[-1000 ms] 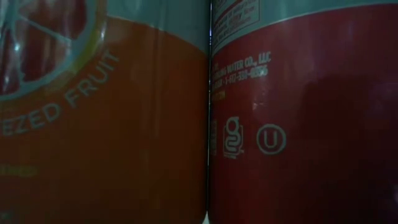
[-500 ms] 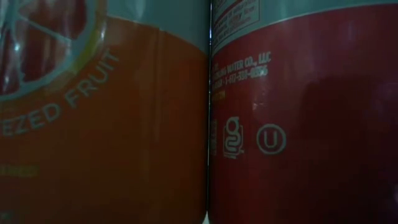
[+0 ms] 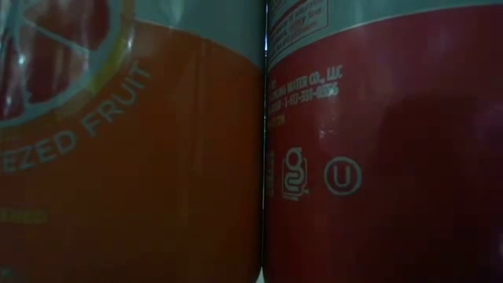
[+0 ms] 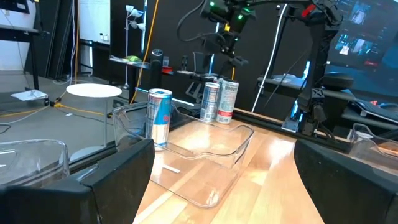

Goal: Sort soda cans
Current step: Put the blue soda can into the top middle transparent bin

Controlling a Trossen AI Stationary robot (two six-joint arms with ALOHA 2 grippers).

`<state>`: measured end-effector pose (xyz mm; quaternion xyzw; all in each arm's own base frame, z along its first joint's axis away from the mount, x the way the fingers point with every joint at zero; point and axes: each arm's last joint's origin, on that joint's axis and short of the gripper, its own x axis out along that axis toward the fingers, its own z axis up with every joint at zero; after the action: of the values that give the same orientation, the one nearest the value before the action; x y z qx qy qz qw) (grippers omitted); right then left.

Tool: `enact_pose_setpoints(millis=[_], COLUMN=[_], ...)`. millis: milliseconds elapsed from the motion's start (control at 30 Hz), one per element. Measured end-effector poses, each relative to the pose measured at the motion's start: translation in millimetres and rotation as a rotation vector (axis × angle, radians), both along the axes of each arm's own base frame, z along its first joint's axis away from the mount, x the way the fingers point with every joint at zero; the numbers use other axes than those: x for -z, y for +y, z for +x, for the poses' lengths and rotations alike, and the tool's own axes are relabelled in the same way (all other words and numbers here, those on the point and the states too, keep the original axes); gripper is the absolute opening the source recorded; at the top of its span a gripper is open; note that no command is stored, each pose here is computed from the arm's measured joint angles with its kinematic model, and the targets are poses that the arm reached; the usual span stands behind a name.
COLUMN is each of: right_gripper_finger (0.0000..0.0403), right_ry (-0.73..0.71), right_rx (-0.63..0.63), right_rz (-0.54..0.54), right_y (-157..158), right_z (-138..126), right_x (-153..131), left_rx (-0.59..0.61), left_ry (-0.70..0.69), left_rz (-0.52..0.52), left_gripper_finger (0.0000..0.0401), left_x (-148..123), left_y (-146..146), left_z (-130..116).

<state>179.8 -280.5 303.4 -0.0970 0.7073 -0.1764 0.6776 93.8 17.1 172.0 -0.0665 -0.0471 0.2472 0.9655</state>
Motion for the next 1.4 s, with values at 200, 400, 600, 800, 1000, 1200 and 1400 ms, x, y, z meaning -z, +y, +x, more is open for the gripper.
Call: enact_pose_setpoints(millis=[200,400,600,800,1000,1200,1400], right_gripper_finger=[0.0309,0.0309,0.0309,0.0315,0.0381,0.0372,0.0351], right_ry=[-0.068,-0.049,-0.017,-0.022,-0.033,-0.042,-0.013], right_rx=[0.025,0.032,-0.077,-0.065,-0.03,0.011,-0.032], right_rz=[0.081,0.102,0.062,0.065,0.076,0.064,0.072], right_y=[-3,-7,-10,-10,-10,-10,-8], right_z=[0,0,2,1,-1,0,1], right_x=[8,14,13,13,13,13,13], left_rx=[0.001,0.0,0.0,0.0,0.0,0.0,0.0], left_ry=[0.0,0.0,0.0,0.001,0.001,0.001,0.002], left_rz=[0.0,0.0,0.001,0.004,0.004,0.004,0.004], left_gripper_finger=[0.0375,0.0375,0.0375,0.0375,0.0375,0.0375,0.0375], left_x=[0,0,0,0,0,0,0], left_y=[0,0,0,0,0,0,0], left_z=[0,0,0,0,0,0,0])
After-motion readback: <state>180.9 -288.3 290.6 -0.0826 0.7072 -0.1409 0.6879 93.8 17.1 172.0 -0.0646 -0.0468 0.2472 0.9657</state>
